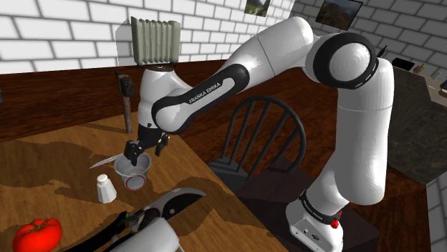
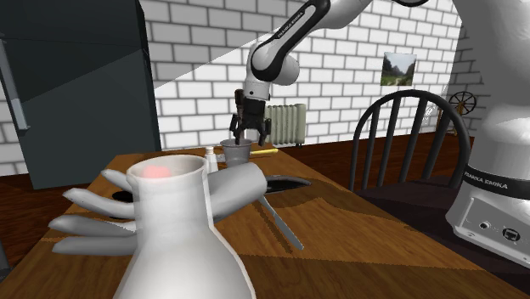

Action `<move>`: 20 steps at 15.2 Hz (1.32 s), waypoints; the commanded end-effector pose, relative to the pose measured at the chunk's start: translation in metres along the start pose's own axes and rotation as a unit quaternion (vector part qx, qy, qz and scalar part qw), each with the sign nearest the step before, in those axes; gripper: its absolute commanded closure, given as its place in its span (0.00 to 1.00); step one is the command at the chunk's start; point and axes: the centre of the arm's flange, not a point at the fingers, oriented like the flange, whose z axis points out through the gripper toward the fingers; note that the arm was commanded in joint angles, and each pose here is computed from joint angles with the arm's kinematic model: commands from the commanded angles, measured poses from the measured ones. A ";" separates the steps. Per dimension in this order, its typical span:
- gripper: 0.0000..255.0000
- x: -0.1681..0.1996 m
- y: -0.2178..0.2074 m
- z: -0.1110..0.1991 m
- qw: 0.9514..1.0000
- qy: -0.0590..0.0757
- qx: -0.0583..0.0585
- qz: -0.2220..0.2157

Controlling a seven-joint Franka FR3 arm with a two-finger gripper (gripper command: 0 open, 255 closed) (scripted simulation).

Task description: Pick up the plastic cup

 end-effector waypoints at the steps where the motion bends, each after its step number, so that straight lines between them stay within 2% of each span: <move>1: 0.00 0.000 0.002 0.013 1.000 0.000 0.000 0.000; 3: 0.00 0.000 0.002 0.013 1.000 0.000 0.000 0.000; 4: 1.00 0.001 0.002 0.013 1.000 0.000 0.000 0.000; 13: 1.00 0.000 0.002 0.013 1.000 0.000 0.000 0.000; 20: 1.00 0.000 -0.004 -0.023 1.000 0.000 0.000 0.000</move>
